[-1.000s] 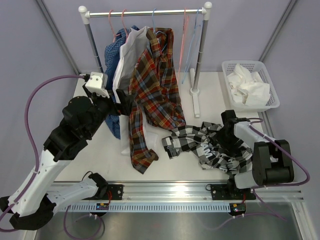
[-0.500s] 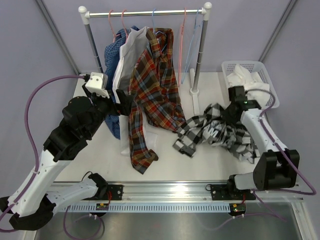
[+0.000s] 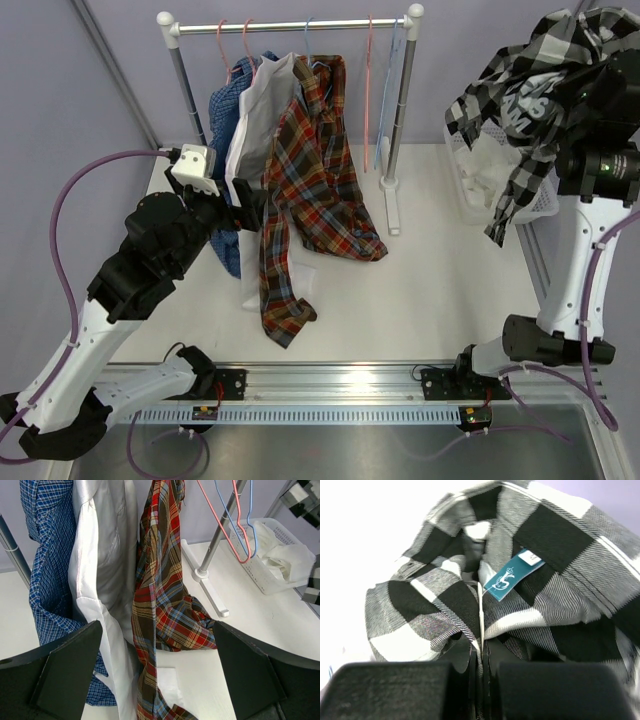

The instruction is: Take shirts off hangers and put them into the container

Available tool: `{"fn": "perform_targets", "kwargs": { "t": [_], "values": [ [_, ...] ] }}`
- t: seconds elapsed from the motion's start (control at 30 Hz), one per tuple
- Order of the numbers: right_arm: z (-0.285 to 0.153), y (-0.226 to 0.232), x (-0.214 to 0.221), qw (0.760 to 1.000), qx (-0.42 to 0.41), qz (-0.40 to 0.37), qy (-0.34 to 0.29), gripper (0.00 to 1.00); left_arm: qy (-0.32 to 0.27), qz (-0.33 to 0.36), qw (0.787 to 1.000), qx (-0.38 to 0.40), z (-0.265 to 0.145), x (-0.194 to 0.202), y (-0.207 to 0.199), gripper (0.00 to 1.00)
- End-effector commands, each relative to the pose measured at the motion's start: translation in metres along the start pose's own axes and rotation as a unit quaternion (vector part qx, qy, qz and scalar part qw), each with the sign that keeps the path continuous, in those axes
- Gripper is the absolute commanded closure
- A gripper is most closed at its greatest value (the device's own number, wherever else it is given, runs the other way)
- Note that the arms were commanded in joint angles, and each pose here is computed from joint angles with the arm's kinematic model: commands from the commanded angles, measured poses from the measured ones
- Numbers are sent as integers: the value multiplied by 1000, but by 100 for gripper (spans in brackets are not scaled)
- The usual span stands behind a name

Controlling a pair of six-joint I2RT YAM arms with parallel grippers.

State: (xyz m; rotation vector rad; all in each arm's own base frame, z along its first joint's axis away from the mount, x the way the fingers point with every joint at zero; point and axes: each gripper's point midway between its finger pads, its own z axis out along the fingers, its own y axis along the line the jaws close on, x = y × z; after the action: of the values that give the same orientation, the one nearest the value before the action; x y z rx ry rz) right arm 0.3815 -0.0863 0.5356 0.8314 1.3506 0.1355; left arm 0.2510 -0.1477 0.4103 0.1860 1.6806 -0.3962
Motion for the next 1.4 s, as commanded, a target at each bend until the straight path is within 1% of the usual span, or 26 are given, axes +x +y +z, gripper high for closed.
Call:
{"fn": "perform_targets", "kwargs": {
  "t": [0.0, 0.03, 0.07, 0.1, 0.13, 0.17, 0.2, 0.23, 0.27, 0.3, 0.33, 0.37, 0.5, 0.67, 0.77, 0.87, 0.9, 0.93, 0.97, 1.0, 1.07, 1.1, 1.17, 1.2, 1.27, 1.37],
  "values": [
    [55, 21, 0, 999, -48, 10, -20, 100, -34, -16, 999, -5, -1, -22, 1, 1],
    [57, 33, -18, 996, -68, 18, -48, 100, -32, -18, 999, -5, 0, -20, 0, 1],
    [63, 36, -24, 995, -76, 20, -59, 100, -30, -19, 999, -5, 0, -19, 0, 1],
    [80, 36, -19, 995, -81, 15, -58, 100, -29, -21, 999, -5, 0, -18, 0, 1],
    [79, 48, -36, 991, -103, 20, -84, 100, -27, -22, 999, -6, 0, -17, 0, 1],
    [86, 48, -40, 990, -108, 19, -92, 100, -26, -24, 999, -7, 0, -16, 1, 1],
    [103, 45, -33, 990, -108, 13, -89, 100, -23, -26, 999, -9, 0, -13, 1, 1],
    [100, 56, -48, 986, -127, 18, -108, 100, -20, -27, 999, -10, 1, -12, 1, 1],
    [105, 57, -50, 985, -131, 18, -113, 100, -19, -28, 999, -11, 1, -11, 2, 1],
    [121, 54, -43, 985, -132, 17, -107, 100, -16, -31, 999, -10, 1, -9, 1, 1],
    [115, 62, -59, 981, -144, 21, -126, 100, -15, -32, 999, -12, 1, -8, 2, 1],
    [120, 65, -62, 979, -154, 24, -133, 100, -13, -34, 999, -14, 2, -7, 2, 1],
    [127, 68, -67, 974, -168, 32, -150, 100, -9, -35, 999, -20, 3, -5, 4, 1],
    [138, 54, -67, 975, -157, 49, -151, 100, -4, -37, 999, -22, 4, -2, 4, 1],
    [154, 28, -46, 982, -118, 35, -143, 100, -1, -41, 999, -22, 5, 1, 3, 1],
    [171, -17, -17, 990, -62, 35, -123, 100, 4, -44, 999, -18, 6, 4, 2, 1],
    [180, -45, 5, 993, -24, 36, -109, 100, 6, -46, 999, -16, 6, 5, 1, 1],
    [183, -60, 16, 994, -4, 40, -102, 100, 6, -46, 999, -15, 6, 4, 0, 1],
    [184, -78, 18, 994, 15, 51, -101, 100, 7, -50, 999, -14, 6, 5, 0, 1],
    [189, -106, 43, 994, 49, 48, -84, 100, 9, -50, 999, -12, 5, 6, -1, 1],
    [190, -133, 61, 992, 82, 51, -76, 100, 12, -54, 998, -11, 6, 8, -2, 1],
    [191, -158, 82, 991, 111, 47, -59, 100, 16, -54, 998, -10, 7, 10, -2, 1],
    [192, -181, 102, 988, 144, 46, -44, 100, 18, -57, 998, -8, 7, 12, -4, 1],
    [189, -202, 117, 982, 181, 39, -33, 100, 20, -59, 998, -7, 8, 13, -4, 1],
    [188, -221, 133, 977, 208, 31, -20, 100, 21, -59, 998, -7, 8, 14, -5, 1],
    [192, -233, 158, 977, 214, 0, 18, 100, 25, -57, 998, -9, 9, 15, -4, 1]
  ]
}}
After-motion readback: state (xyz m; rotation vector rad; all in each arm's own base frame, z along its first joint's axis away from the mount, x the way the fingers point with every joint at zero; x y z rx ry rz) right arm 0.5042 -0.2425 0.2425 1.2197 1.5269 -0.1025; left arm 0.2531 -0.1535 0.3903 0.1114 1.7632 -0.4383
